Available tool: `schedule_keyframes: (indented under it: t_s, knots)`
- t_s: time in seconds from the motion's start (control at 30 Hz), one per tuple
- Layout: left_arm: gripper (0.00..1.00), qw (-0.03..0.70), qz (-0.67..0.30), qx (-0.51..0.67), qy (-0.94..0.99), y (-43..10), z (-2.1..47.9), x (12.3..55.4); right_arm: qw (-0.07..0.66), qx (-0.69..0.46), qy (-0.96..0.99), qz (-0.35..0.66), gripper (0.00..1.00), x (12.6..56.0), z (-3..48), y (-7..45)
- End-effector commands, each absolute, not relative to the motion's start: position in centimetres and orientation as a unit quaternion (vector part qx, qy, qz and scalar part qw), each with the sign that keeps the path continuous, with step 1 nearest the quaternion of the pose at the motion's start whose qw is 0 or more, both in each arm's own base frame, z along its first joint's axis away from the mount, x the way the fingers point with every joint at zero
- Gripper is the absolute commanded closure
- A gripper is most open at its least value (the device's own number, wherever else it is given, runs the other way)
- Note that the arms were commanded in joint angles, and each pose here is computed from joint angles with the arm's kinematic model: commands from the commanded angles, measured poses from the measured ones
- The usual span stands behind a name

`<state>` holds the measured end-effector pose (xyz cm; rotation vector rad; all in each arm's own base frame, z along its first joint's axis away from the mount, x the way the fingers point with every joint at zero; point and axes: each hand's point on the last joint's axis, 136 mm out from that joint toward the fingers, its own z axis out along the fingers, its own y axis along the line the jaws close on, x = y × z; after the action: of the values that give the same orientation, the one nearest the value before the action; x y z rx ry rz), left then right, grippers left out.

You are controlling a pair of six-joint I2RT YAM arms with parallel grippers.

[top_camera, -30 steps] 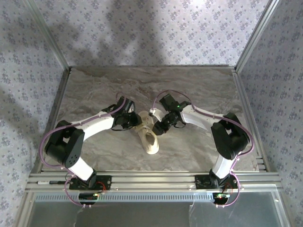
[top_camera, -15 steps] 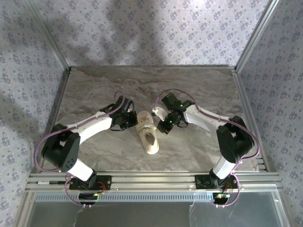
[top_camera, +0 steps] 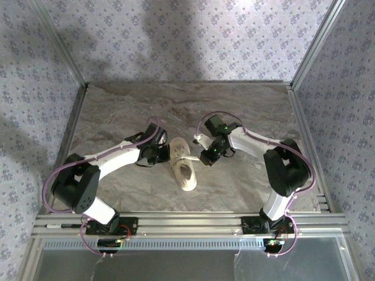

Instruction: Tie the shoes

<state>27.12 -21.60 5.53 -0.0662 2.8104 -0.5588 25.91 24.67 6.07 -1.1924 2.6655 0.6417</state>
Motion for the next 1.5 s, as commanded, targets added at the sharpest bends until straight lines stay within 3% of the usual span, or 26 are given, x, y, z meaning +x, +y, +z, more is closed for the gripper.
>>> schedule_keyframes:
  t_s: [0.0, 0.87, 1.17, 1.23, 1.3, 1.37, 1.47]
  knots:
    - [1.0, 0.119, -0.185, -0.019, 0.975, -20.4, 4.4, 25.4, 0.021, -0.368, 0.904, 0.215, 1.0, 24.6, 5.0, 23.5]
    - [1.0, 0.122, -0.178, -0.065, 0.974, -16.6, 1.9, 23.4, -0.069, -0.282, 0.924, 0.248, 1.0, 23.2, 2.0, 22.7]
    - [1.0, 0.151, -0.173, -0.063, 0.971, -16.2, 3.3, 24.1, -0.052, -0.274, 0.927, 0.252, 0.98, 23.5, 2.2, 22.9]
    - [0.78, 0.162, -0.175, -0.053, 0.97, -16.4, 4.3, 24.6, -0.025, -0.275, 0.926, 0.256, 0.75, 24.2, 3.3, 23.1]
    - [0.66, 0.173, -0.176, -0.044, 0.968, -16.5, 5.5, 24.9, -0.007, -0.273, 0.925, 0.265, 0.61, 24.6, 4.4, 23.1]
    - [0.55, 0.189, -0.175, -0.037, 0.966, -16.4, 6.8, 25.4, 0.003, -0.267, 0.923, 0.276, 0.51, 24.8, 5.3, 23.0]
    - [0.47, 0.212, -0.167, -0.03, 0.962, -15.9, 8.8, 26.0, 0.011, -0.255, 0.922, 0.291, 0.48, 24.7, 6.4, 22.3]
